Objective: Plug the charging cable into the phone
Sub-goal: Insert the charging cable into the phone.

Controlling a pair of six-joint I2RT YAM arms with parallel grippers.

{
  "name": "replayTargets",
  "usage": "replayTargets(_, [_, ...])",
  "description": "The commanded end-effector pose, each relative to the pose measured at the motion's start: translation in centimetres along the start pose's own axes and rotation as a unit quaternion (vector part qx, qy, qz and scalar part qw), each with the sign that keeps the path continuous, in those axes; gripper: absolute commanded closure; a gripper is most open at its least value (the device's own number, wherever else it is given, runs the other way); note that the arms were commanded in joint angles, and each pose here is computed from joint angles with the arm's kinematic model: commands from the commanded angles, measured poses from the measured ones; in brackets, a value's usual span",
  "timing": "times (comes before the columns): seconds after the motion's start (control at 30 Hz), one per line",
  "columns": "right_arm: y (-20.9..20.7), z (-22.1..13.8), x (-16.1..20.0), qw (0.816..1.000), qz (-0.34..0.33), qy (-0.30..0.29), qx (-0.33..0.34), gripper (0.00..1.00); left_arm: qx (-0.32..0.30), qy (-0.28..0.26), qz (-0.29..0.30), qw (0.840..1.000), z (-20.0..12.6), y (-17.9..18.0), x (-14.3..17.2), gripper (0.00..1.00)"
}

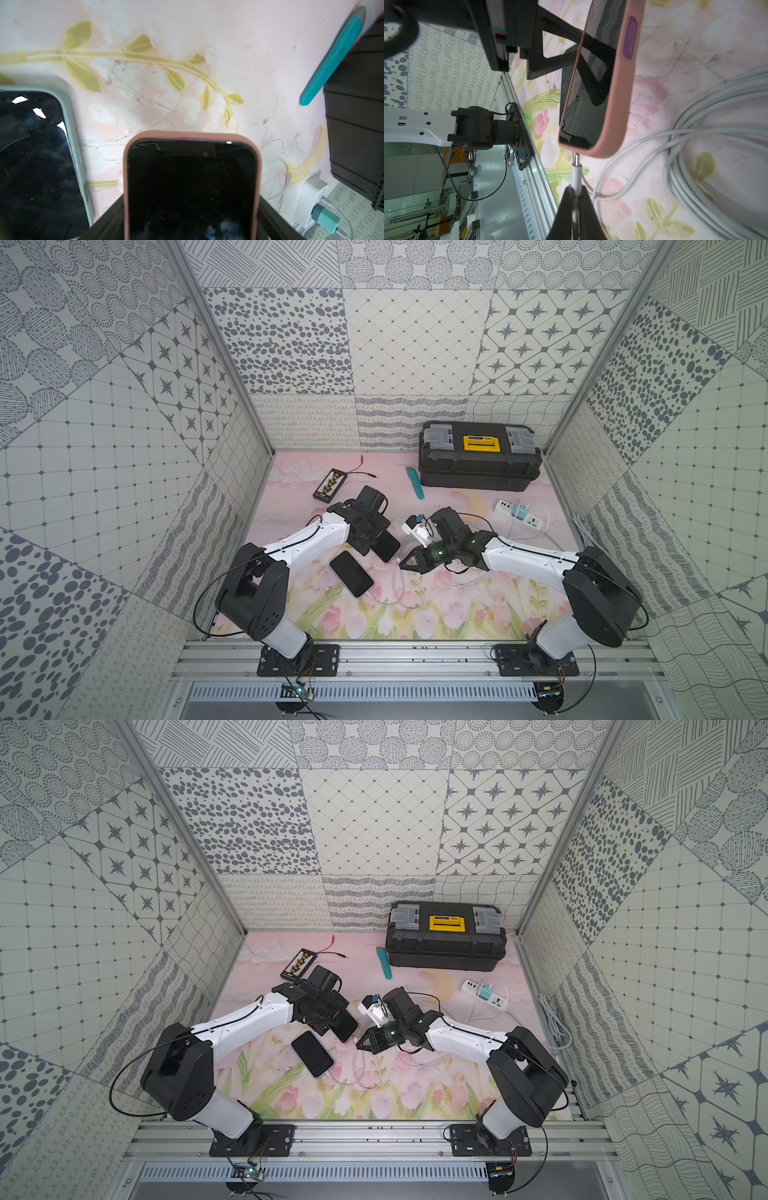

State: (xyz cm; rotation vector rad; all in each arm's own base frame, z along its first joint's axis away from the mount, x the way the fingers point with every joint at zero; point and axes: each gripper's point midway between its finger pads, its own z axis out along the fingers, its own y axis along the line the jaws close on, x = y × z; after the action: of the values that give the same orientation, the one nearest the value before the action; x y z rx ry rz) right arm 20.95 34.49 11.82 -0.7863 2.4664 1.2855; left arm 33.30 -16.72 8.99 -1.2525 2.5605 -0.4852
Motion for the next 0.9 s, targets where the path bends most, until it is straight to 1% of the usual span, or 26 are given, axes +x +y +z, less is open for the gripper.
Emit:
replayTargets(0.0, [0.5,0.1,-1.6,1.000,-0.012,-0.018,-0.012,1.00,0.019,0.010,0.011,1.000,0.0,-0.7,0.3,1.00])
replayTargets(0.23, [0.8,0.0,-1.8,1.000,-0.013,-0.024,-0.016,1.00,0.019,0.007,0.014,1.000,-0.1,-0.7,0.3,1.00])
replayTargets(0.6, [-0.4,0.3,-1.8,1.000,-0.001,-0.021,-0.007,1.00,0.030,0.014,0.016,0.999,-0.5,-0.7,0.6,1.00])
replayTargets(0.87, [-1.2,0.4,-2.1,1.000,0.006,-0.024,0.002,1.00,0.032,0.025,0.017,0.999,-0.2,-0.9,1.0,1.00])
